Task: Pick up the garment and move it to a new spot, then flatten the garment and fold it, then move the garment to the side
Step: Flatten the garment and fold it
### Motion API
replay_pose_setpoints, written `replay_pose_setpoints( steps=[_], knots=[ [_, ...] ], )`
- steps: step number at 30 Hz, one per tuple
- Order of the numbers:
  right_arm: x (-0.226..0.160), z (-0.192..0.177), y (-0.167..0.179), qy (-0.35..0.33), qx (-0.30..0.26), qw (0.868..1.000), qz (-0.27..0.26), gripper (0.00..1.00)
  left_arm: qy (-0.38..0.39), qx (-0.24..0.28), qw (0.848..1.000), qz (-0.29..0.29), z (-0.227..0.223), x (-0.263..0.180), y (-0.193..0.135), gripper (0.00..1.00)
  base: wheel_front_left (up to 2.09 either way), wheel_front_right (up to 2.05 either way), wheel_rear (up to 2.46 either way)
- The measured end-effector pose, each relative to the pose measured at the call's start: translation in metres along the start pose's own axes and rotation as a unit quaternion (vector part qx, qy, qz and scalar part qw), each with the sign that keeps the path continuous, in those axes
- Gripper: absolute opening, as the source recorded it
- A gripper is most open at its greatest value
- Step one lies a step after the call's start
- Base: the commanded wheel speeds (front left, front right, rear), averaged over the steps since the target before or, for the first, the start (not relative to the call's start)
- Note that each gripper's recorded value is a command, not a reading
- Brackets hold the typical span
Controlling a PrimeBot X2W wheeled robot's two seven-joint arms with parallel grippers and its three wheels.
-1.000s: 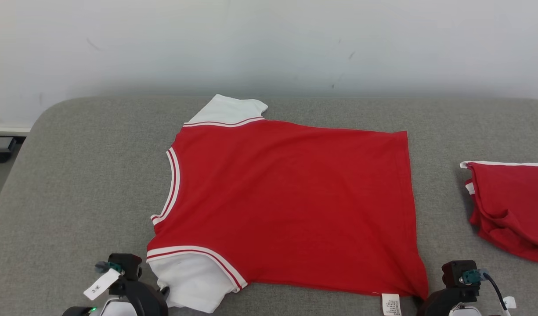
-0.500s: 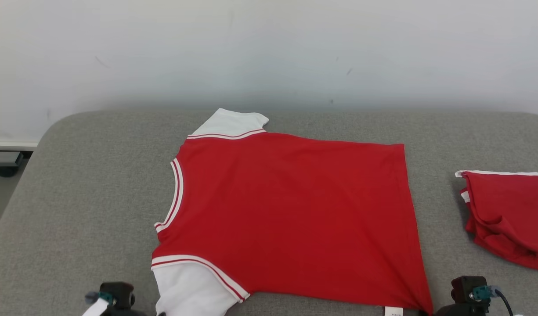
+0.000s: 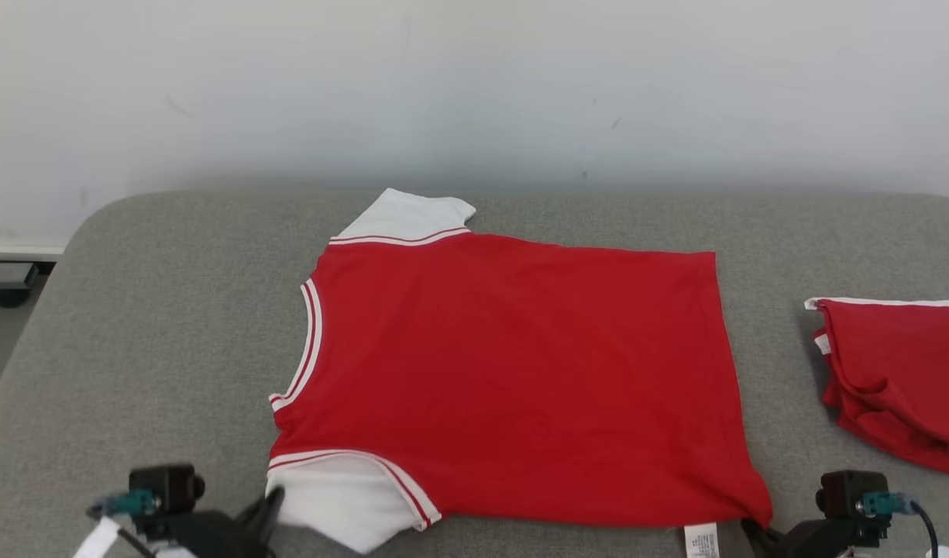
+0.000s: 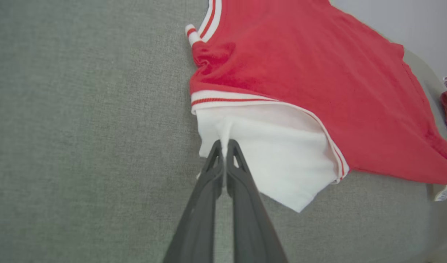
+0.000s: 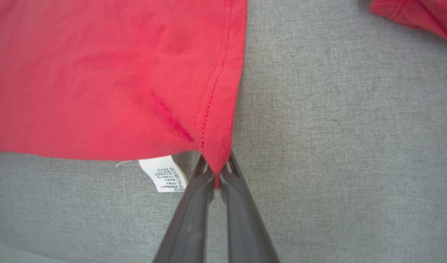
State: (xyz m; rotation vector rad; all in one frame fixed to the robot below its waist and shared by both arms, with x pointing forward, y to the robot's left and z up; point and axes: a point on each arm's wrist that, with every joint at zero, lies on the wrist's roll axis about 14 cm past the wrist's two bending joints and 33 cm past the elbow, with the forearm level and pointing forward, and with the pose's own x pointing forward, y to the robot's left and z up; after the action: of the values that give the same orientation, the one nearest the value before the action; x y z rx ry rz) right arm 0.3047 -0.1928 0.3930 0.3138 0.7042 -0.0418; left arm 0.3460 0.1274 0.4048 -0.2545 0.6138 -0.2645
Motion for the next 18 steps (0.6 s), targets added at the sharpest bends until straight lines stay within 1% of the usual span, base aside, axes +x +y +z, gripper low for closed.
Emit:
replay_pose_setpoints(
  steps=[5,9,16,18],
  knots=[
    [0.005,0.028,0.009,-0.030,-0.003,0.999,0.013,0.00,-0.046,0.017,0.999,-0.013,0.051,0.012,-0.010,0.00,0.00,0.00,0.00],
    [0.010,0.054,0.020,-0.054,-0.003,0.998,0.031,0.00,-0.064,0.022,0.998,-0.008,0.078,0.021,-0.011,0.00,0.00,0.00,0.00],
    [0.020,0.089,0.029,-0.071,-0.014,0.996,0.046,0.00,-0.054,0.035,0.998,-0.009,0.101,0.045,-0.018,0.00,0.00,0.00,0.00],
    [0.023,0.091,0.027,-0.068,-0.014,0.997,0.043,0.00,-0.051,0.038,0.998,-0.010,0.106,0.052,-0.019,0.00,0.00,0.00,0.00]
  ],
)
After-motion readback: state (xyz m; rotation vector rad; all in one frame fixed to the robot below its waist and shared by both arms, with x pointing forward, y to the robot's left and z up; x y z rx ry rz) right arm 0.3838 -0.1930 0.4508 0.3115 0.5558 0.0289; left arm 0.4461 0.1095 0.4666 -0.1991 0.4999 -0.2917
